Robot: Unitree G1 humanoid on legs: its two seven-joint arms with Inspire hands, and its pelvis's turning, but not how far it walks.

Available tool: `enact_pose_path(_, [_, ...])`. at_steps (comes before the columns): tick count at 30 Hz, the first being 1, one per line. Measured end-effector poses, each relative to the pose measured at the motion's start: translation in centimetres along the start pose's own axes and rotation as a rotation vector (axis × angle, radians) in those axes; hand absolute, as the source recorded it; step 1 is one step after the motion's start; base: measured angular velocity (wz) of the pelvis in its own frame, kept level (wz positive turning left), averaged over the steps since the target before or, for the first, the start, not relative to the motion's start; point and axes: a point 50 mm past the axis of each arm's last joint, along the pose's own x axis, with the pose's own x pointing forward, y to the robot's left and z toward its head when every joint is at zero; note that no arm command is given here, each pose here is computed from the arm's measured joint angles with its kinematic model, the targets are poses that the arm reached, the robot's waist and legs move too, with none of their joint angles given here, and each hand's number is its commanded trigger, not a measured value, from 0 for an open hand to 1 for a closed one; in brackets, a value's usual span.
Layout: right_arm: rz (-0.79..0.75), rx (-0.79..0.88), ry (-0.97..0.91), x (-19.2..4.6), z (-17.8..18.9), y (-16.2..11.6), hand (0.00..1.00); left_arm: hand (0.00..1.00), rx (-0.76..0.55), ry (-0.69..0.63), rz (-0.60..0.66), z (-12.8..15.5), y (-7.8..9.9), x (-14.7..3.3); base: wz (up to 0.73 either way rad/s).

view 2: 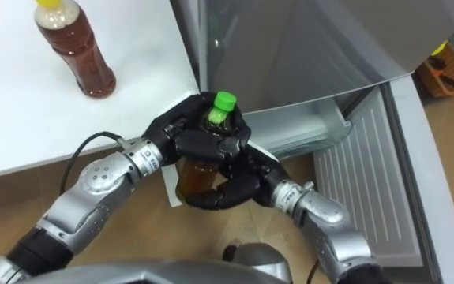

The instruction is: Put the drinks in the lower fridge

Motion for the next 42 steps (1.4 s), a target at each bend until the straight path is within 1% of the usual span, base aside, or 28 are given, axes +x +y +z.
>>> enact_pose_path(6, [0.021, 0.017, -0.002, -0.1, -0.1, 0.1, 0.01, 1.00, 0.001, 0.000, -0.020, 0.0, -0.1, 0.0, 0.00])
enact_pose_path(7, [0.023, 0.017, -0.001, -0.1, -0.1, 0.1, 0.29, 1.00, 0.001, 0.000, -0.022, 0.0, -0.1, 0.0, 0.00])
enact_pose_path(8, [0.023, 0.018, -0.001, -0.1, -0.1, 0.1, 0.45, 1.00, 0.001, 0.000, -0.023, 0.0, -0.1, 0.0, 0.00])
enact_pose_path(9, [0.024, 0.018, -0.001, -0.1, -0.1, 0.1, 0.51, 1.00, 0.001, 0.000, -0.024, 0.0, 0.0, 0.0, 0.00])
enact_pose_path(11, [0.024, 0.018, -0.001, -0.1, -0.1, 0.1, 0.60, 1.00, 0.001, 0.000, -0.024, 0.0, 0.0, 0.0, 0.00])
enact_pose_path(12, [0.024, 0.021, -0.001, -0.1, -0.2, 0.1, 0.79, 1.00, 0.002, 0.000, -0.026, 0.0, 0.0, 0.0, 0.00])
enact_pose_path(13, [0.023, 0.028, -0.002, -0.2, -0.2, 0.1, 0.96, 1.00, 0.002, -0.001, -0.030, 0.0, -0.1, 0.0, 0.00])
enact_pose_path(14, [0.022, 0.033, -0.004, -0.2, -0.2, 0.1, 1.00, 1.00, 0.002, -0.001, -0.032, 0.1, -0.1, 0.0, 0.00])
enact_pose_path(19, [0.010, 0.060, -0.004, -0.3, -0.4, 0.0, 1.00, 1.00, -0.009, -0.012, -0.079, 0.2, -0.5, 0.0, 0.01])
enact_pose_path(22, [0.020, 0.058, 0.001, -0.2, -0.5, 0.2, 1.00, 1.00, -0.029, -0.007, -0.081, 0.2, -0.5, 0.0, 0.01])
enact_pose_path(33, [0.018, 0.074, 0.005, 0.0, -0.8, 0.2, 1.00, 1.00, -0.037, -0.005, -0.100, 0.1, -1.1, 0.2, 0.00])
enact_pose_path(34, [0.019, 0.077, 0.002, 0.1, -0.8, 0.3, 1.00, 0.97, -0.039, -0.006, -0.101, 0.1, -1.1, 0.3, 0.00])
enact_pose_path(35, [0.019, 0.078, 0.001, 0.1, -0.8, 0.3, 1.00, 0.75, -0.039, -0.006, -0.102, 0.1, -1.2, 0.3, 0.07])
enact_pose_path(36, [0.019, 0.081, 0.001, 0.1, -0.8, 0.3, 1.00, 0.62, -0.039, -0.006, -0.103, 0.1, -1.2, 0.3, 0.04])
enact_pose_path(37, [0.018, 0.082, -0.001, 0.1, -0.8, 0.3, 1.00, 0.45, -0.041, -0.007, -0.104, 0.1, -1.3, 0.3, 0.00])
enact_pose_path(38, [0.019, 0.082, -0.001, 0.1, -0.8, 0.3, 1.00, 0.00, -0.042, -0.007, -0.103, 0.1, -1.3, 0.3, 0.00])
enact_pose_path(42, [0.021, 0.082, -0.002, 0.2, -0.8, 0.3, 1.00, 0.00, -0.043, -0.008, -0.105, 0.1, -1.3, 0.4, -0.02])
